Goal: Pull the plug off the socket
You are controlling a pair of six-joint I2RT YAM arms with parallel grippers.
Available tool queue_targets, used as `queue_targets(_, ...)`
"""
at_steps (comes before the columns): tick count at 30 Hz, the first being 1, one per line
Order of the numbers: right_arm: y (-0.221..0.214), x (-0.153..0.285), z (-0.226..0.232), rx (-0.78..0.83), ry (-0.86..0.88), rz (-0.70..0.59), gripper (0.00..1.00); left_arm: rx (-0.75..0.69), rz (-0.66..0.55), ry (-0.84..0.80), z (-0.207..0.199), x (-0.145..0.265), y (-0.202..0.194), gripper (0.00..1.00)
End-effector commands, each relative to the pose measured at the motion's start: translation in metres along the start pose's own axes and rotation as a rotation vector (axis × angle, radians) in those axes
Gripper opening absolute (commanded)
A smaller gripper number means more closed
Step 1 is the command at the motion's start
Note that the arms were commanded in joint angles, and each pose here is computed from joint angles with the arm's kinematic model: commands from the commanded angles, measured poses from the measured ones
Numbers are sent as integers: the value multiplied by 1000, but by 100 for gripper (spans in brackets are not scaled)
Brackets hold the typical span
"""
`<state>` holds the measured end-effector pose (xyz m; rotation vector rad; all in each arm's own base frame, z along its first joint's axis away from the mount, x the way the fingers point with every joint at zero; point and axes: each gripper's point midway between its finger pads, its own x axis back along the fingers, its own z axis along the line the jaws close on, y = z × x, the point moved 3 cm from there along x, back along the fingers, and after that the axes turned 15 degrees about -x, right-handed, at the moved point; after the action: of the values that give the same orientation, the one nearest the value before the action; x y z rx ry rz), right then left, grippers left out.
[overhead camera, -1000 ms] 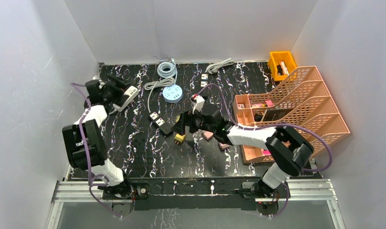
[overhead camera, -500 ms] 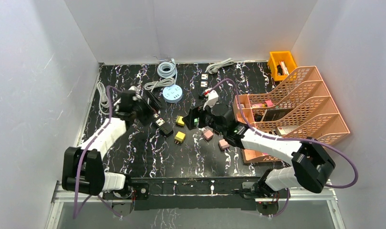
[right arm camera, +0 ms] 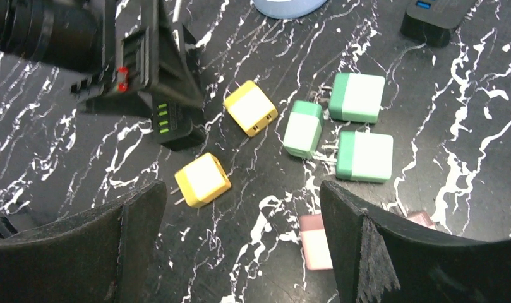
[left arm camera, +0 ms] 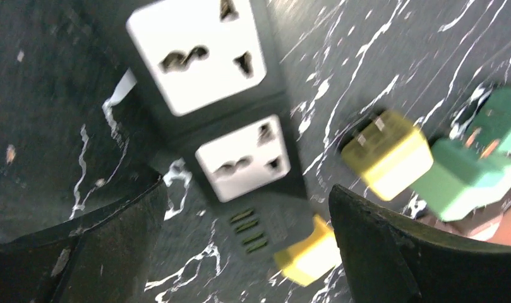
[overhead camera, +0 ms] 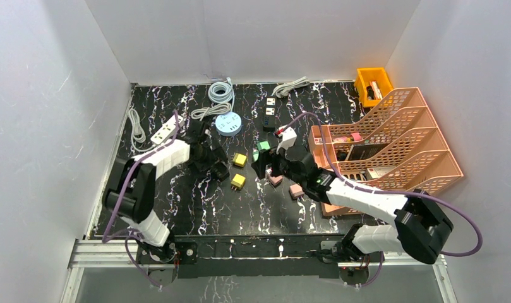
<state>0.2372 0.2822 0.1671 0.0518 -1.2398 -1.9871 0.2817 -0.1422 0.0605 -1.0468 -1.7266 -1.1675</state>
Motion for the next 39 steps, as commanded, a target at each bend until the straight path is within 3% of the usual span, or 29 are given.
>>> queue_targets(1, 8, 9, -4, 16, -8, -53, 98, 6, 34, 196, -2, -6, 11, 98)
queue_targets(4, 9, 11, -7, 28, -20, -63, 98, 71, 41, 383, 4, -6, 19, 98)
queue_targets(9, 13, 18, -11, 40, -33, -88, 98, 113, 217, 609, 19, -15, 6, 97)
queue_targets(12, 14, 22, -14, 46, -42, -100, 98, 136, 293, 609, 22, -33, -12, 82)
queue_targets(14, 14, 24, -17, 52, -53, -102, 98, 162, 294, 600, 27, -39, -21, 60)
queue_targets(15, 14, 26, -19, 56, -59, -105, 98, 166, 280, 584, 28, -41, -23, 37)
queue_targets(16, 14, 28, -20, 60, -65, -109, 98, 167, 267, 563, 31, -42, -23, 4)
queue_targets(17, 14, 29, -22, 63, -70, -111, 98, 175, 253, 538, 33, -43, -22, 0)
queue_targets(19, 14, 31, -24, 68, -71, -115, 98, 176, 240, 486, 42, -41, -16, 0)
queue_targets(24, 10, 33, -27, 69, -71, -106, 98, 147, 152, 533, 88, -8, 28, 0)
queue_targets(28, 8, 34, -24, 69, -51, -98, 98, 76, 29, 368, 104, 26, 72, 0)
queue_targets(32, 8, 32, -21, 67, -27, -91, 98, 220, -72, 365, 137, 49, 88, 0)
queue_targets(37, 6, 32, -20, 73, -21, -83, 98, 249, -41, 316, 151, 51, 93, 0)
queue_targets(38, 6, 32, -21, 72, -22, -82, 98, 244, -32, 279, 147, 48, 93, 6)
queue_targets(39, 5, 31, -20, 73, -20, -79, 98, 227, -27, 221, 140, 43, 92, 29)
